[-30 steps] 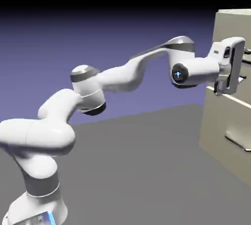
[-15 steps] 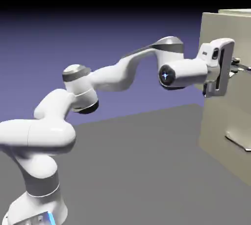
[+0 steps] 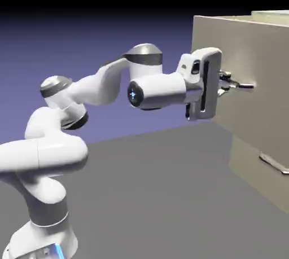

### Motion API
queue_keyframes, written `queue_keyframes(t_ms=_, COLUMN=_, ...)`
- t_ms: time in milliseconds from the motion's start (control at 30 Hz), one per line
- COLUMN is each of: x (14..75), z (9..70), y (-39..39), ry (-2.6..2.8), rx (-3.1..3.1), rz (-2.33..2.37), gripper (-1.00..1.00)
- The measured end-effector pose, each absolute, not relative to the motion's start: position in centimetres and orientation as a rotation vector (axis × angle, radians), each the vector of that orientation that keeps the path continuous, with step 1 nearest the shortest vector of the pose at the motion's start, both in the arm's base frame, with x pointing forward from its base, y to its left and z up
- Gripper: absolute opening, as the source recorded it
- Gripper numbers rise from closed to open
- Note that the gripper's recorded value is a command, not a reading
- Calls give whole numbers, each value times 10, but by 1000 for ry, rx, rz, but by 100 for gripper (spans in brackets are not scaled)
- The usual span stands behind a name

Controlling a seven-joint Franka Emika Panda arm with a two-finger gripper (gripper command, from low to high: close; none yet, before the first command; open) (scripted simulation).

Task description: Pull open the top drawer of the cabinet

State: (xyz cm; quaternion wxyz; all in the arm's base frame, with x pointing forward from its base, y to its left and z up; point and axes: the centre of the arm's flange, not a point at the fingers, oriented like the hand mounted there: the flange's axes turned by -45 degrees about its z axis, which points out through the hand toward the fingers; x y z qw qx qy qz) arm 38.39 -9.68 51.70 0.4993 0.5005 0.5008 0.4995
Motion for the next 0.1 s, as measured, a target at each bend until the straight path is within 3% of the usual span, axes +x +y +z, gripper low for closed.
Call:
queue_keyframes(t_ms=33, x=382, z=517, y=-97, ry=1211, rx=1211, rz=1208, gripper=100)
queue_keyframes(t_ms=100, x=382, z=517, y=-97, ry=1210, rx=1209, rz=1210, gripper=100)
